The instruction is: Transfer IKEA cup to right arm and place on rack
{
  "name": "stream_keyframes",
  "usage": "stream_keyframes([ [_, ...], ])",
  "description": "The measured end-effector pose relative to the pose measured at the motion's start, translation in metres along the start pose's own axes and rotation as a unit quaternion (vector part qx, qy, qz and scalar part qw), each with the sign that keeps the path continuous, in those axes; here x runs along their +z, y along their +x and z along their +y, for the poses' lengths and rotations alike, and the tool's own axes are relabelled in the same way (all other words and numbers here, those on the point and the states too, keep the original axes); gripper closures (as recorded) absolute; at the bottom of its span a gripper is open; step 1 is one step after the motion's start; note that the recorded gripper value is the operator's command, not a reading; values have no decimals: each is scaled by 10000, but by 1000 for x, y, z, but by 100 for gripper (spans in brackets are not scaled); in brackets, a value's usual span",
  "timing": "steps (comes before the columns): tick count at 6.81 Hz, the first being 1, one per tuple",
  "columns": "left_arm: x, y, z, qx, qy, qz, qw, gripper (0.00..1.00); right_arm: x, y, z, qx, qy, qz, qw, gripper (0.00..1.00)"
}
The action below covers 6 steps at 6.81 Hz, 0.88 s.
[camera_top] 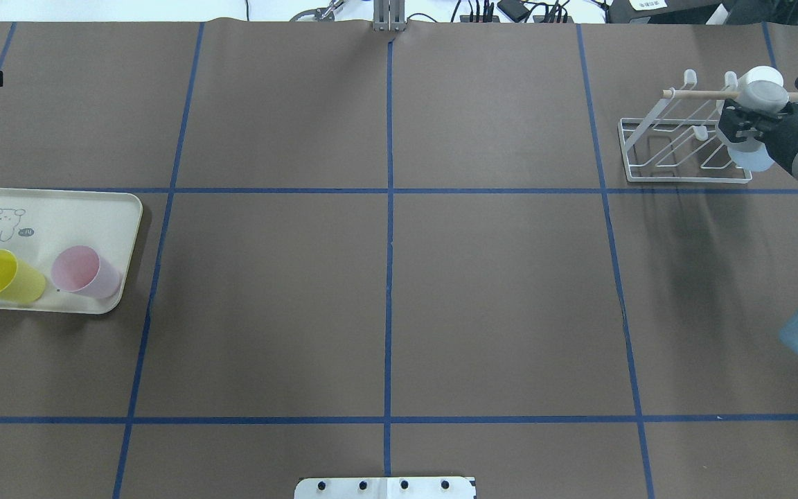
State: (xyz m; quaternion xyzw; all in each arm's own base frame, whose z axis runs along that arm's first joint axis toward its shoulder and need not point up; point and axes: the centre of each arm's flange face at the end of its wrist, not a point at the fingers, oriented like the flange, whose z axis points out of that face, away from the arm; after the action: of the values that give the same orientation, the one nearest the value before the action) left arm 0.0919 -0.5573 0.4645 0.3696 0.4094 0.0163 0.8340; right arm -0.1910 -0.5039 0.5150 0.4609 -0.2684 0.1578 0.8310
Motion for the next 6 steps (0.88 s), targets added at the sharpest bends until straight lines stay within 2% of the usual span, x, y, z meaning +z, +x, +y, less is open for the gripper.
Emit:
stream_keyframes([
  [1,0,0,0,-1,-1,2,10000,0,3,2,2,-15,-22,25,10000,84],
  [2,0,1,0,-2,1,5,10000,0,4,2,4,-22,-32,35,10000,1],
  [6,1,0,1,-8,-10,2,10000,0,4,6,5,-132,-33,46,9999,0],
])
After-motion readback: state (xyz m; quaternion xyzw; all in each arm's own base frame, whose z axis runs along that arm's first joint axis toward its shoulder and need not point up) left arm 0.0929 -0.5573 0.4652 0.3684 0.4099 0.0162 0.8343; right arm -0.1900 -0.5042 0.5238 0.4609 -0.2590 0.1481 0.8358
